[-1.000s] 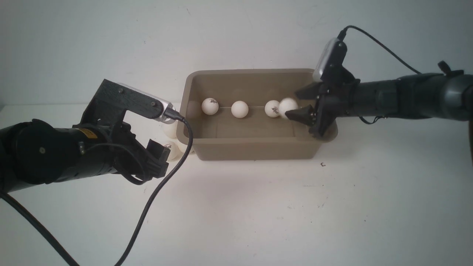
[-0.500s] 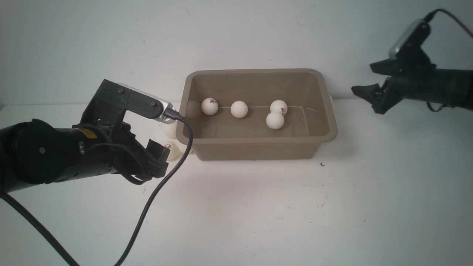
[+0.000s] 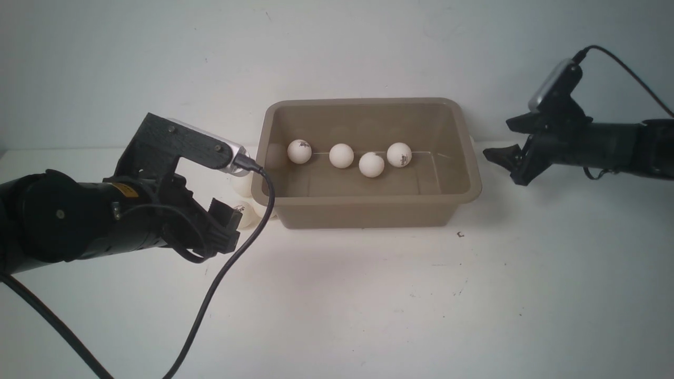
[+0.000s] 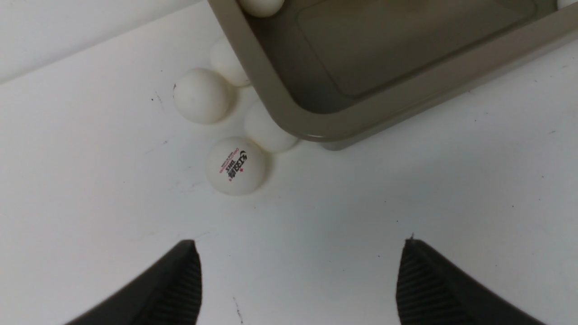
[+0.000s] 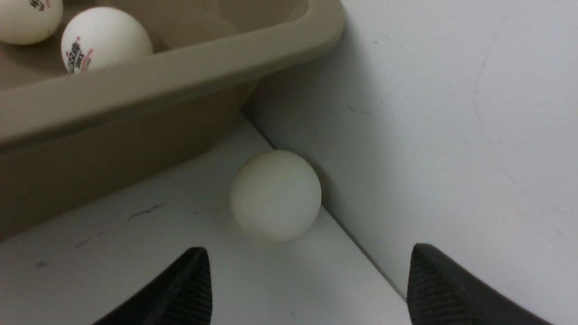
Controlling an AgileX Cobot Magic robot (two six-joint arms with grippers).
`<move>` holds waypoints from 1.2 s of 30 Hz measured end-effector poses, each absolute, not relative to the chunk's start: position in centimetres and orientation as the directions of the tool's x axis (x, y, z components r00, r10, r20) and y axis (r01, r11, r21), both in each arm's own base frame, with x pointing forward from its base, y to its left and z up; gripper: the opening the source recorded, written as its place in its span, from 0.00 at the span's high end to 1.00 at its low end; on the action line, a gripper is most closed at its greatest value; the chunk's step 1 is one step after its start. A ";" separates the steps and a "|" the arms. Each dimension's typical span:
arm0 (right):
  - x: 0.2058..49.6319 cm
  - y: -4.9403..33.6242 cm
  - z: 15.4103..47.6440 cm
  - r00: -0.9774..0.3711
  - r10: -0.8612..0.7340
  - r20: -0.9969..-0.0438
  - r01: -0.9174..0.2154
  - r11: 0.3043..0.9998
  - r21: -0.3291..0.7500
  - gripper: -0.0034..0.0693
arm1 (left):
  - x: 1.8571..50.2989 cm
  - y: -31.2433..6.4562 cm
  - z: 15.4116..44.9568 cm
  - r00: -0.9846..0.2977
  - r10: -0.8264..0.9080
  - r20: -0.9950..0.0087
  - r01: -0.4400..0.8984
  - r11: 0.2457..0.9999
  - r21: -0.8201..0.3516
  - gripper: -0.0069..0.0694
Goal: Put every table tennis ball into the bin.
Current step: Use the right arm to clamp the table tennis ball closest to it
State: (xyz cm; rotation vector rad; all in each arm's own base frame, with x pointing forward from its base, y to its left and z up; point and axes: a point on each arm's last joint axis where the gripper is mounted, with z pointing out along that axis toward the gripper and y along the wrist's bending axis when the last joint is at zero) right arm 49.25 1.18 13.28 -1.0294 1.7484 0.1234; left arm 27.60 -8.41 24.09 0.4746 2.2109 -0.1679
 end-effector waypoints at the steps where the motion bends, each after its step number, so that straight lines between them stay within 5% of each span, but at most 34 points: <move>1: 49.5 1.6 13.4 -0.069 -0.578 -0.813 -0.683 0.622 -0.384 0.23 | 27.6 -8.4 24.1 -0.570 0.278 -0.773 0.392 0.919 0.042 0.23; 36: 52.2 5.5 10.0 -0.049 -0.610 -0.791 -0.698 0.587 -0.410 0.27 | 27.6 -8.4 24.1 -0.570 0.278 -0.773 0.392 0.919 0.042 0.23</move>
